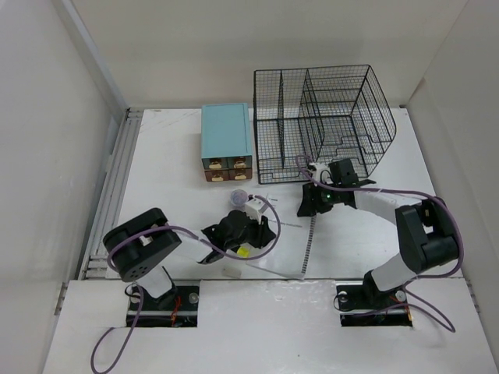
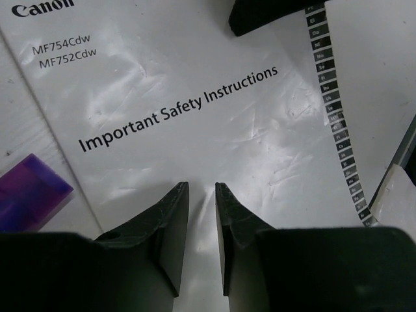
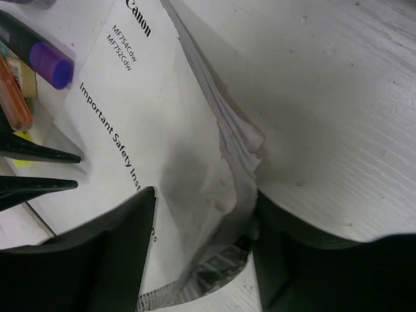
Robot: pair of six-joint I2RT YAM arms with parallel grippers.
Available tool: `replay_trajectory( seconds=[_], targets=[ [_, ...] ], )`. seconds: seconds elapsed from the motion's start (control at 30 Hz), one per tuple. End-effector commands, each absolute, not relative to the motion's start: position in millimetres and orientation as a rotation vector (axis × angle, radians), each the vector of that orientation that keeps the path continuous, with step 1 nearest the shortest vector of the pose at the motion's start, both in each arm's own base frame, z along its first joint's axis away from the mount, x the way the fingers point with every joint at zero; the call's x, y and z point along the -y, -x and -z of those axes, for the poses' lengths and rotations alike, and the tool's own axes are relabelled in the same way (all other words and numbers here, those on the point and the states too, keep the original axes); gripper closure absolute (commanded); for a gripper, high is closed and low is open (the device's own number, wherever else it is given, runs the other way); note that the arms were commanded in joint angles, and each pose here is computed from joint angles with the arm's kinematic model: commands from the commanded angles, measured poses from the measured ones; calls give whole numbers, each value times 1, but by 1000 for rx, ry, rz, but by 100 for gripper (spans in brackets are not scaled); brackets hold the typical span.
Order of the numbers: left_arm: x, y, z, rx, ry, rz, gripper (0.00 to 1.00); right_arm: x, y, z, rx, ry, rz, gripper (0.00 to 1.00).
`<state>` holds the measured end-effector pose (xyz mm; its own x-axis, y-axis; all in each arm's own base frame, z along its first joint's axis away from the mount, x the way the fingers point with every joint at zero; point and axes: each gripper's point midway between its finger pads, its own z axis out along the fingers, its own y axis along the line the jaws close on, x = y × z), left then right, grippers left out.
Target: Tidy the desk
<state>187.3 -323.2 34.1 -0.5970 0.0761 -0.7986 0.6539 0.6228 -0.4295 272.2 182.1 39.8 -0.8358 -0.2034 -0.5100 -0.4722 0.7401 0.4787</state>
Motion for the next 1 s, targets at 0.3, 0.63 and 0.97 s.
replay_trajectory(
  seconds=[0.3,0.63,0.97],
  targets=[
    [362,-192,-32,-2074,-607,1057,83,-191,-272,-84,-2363,542,-929,100],
    [362,-196,-79,-1987,-566,1123,31,-198,-281,-138,-2195,736,-949,100],
    [320,-185,-235,-1693,-454,1173,18,-215,-288,-210,-1982,1000,-763,100]
  ],
)
